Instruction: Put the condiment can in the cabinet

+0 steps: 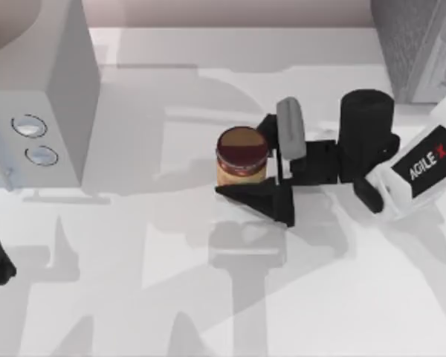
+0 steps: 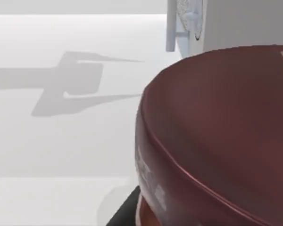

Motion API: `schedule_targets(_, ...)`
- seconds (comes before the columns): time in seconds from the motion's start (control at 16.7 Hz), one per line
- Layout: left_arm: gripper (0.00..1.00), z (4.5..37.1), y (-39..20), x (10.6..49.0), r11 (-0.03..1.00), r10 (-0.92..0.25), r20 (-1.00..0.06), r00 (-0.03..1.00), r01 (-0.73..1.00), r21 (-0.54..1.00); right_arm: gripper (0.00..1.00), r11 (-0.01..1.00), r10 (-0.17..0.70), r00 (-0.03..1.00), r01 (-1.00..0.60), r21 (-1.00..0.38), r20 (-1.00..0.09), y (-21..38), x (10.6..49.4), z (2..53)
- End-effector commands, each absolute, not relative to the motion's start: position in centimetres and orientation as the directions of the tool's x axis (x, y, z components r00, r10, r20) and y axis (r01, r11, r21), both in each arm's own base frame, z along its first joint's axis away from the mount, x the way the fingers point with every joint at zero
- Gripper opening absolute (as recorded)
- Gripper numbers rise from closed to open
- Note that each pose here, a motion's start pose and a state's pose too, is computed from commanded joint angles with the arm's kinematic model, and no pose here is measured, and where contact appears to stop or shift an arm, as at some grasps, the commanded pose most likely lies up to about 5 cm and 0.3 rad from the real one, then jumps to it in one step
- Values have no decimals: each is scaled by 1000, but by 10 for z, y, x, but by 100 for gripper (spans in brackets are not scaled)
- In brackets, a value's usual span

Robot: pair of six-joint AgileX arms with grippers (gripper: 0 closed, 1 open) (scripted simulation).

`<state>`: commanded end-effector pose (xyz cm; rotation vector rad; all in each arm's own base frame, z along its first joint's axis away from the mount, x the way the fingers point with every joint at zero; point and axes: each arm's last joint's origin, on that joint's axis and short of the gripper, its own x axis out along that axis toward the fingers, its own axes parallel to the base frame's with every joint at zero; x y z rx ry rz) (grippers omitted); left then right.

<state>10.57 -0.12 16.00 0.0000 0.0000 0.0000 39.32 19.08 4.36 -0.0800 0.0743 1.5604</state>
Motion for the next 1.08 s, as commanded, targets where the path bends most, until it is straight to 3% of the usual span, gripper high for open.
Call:
schedule_targets(0.48, 100, 160, -1, 106, 1000, 0, 0, 1000, 0, 0, 0, 14, 995, 14, -1000, 3, -100, 188, 392, 159)
schedule_targets(1.08, 100, 160, -1, 106, 1000, 0, 0, 1000, 0, 0, 0, 52, 993, 52, -999, -3, -103, 181, 382, 181)
